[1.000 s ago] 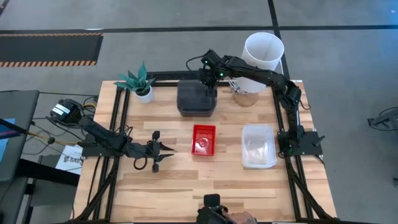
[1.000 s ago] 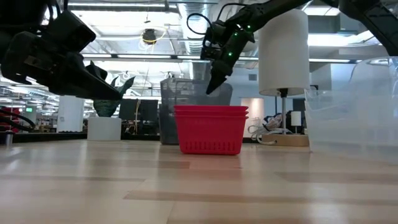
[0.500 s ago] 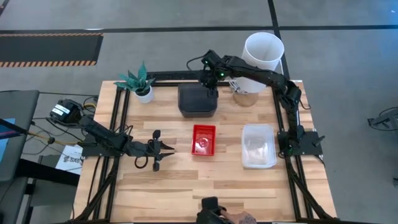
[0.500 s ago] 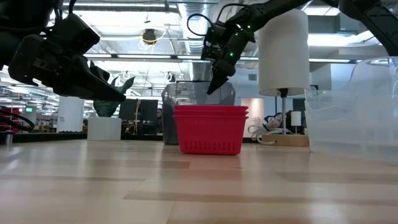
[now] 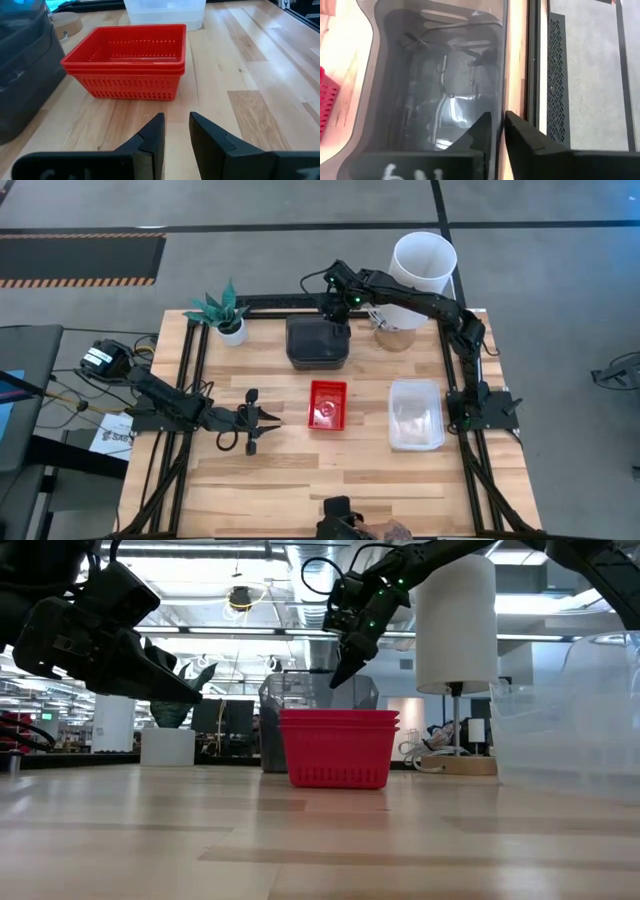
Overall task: Stack baskets by color
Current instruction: Stack the bottom black bin on top of the top black bin, then return to Home Position
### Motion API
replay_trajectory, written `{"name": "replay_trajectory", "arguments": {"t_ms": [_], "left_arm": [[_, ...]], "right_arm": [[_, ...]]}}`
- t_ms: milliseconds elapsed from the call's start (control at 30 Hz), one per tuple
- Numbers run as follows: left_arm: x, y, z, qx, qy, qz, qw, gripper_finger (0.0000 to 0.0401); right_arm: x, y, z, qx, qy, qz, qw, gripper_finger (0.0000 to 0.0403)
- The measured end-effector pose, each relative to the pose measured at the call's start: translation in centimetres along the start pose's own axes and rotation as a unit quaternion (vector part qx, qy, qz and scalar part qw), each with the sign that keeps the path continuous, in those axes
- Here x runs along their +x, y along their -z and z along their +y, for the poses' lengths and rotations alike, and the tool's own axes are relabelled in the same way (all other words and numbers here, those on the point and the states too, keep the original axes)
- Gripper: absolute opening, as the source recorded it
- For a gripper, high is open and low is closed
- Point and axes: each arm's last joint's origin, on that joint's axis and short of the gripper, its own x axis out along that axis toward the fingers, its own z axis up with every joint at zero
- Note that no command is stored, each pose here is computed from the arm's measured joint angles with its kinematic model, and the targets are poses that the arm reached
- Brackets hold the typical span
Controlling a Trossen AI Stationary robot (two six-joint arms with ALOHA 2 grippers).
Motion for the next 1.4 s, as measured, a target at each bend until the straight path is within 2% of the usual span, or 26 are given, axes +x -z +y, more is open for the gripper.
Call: {"name": "replay_trajectory", "arguments": {"t_ms": [167,500,600,967,1167,1400], "left_arm": [[0.0,0.0,0.0,0.000,0.000,0.000,1.000,0.0078],[0.0,0.0,0.0,-0.003,0.000,0.000,1.000,0.0078],[0.0,0.0,0.0,-0.004,0.000,0.000,1.000,0.0078],[0.0,0.0,-0.1,-0.005,0.009,0.002,1.000,0.0078],[0.0,-0.7,0.3,0.004,0.006,-0.024,1.000,0.0078],[-0.7,-4.6,2.0,0.011,0.033,-0.111,0.993,0.0078]], "right_arm": [[0.0,0.3,-0.2,0.008,-0.001,0.005,1.000,0.0011],[-0.2,0.5,-0.5,0.029,-0.024,-0.012,0.999,0.0013],[0.1,0.5,-0.5,0.033,-0.028,-0.013,0.999,0.0033],[-0.2,0.5,-0.8,0.049,-0.018,-0.025,0.998,0.0152],[-4.7,-1.4,-1.0,0.074,0.006,-0.066,0.995,0.0195],[-11.6,-2.6,2.4,0.103,-0.020,-0.082,0.991,0.0194]]}}
